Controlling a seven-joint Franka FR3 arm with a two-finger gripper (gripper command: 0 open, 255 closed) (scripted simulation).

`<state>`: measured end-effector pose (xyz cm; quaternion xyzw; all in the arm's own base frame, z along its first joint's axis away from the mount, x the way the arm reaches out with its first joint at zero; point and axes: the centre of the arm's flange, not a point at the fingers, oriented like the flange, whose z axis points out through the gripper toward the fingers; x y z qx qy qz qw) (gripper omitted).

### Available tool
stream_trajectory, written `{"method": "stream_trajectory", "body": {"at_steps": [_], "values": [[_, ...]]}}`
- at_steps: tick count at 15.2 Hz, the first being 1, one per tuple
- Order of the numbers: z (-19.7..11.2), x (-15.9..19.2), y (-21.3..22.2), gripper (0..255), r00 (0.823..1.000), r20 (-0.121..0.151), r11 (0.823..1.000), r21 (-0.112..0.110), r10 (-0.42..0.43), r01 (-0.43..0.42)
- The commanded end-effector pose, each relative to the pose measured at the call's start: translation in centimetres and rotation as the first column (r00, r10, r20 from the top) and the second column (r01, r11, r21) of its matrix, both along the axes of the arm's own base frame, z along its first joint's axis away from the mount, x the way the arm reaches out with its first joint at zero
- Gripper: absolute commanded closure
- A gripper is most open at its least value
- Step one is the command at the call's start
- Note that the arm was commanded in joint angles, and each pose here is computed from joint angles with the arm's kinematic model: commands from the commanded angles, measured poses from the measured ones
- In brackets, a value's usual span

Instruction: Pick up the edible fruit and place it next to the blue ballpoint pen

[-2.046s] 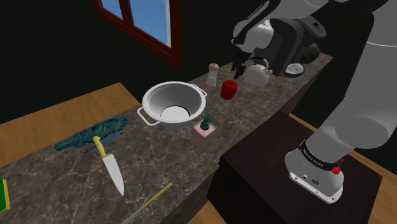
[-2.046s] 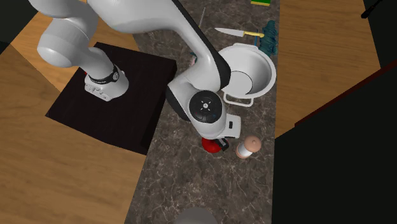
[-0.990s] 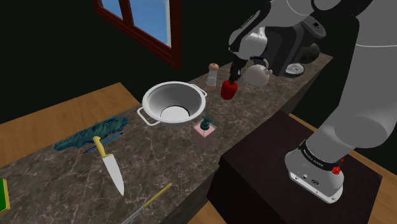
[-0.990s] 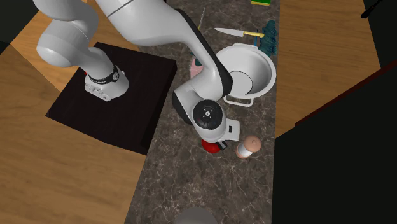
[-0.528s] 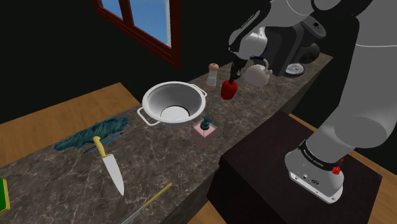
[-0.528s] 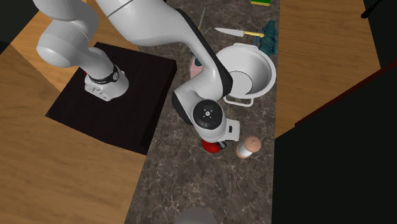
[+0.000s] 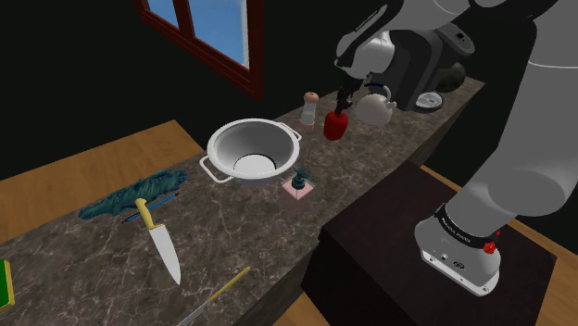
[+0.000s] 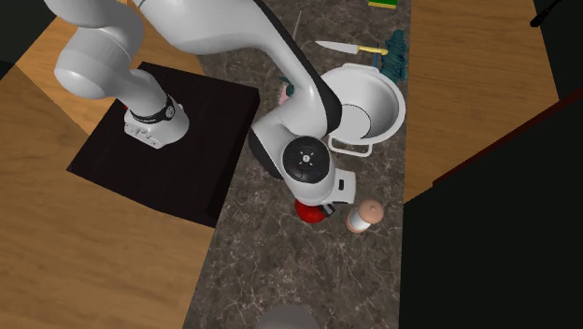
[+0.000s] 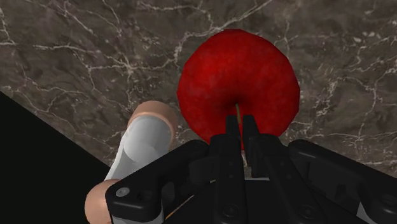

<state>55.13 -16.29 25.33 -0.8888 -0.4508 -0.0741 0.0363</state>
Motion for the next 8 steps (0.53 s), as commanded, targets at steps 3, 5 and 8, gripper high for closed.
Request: {"method": "stream_trajectory", "body": {"at_steps": [3, 5, 8], "values": [[2.2, 0.0, 0.0, 255, 1.0, 0.0, 1.0, 0.0, 0.0, 0.0], [3.2, 0.0, 0.0, 255, 1.0, 0.0, 1.0, 0.0, 0.0, 0.0], [4.8, 0.0, 0.0, 255, 1.0, 0.0, 1.0, 0.0, 0.0, 0.0]]}}
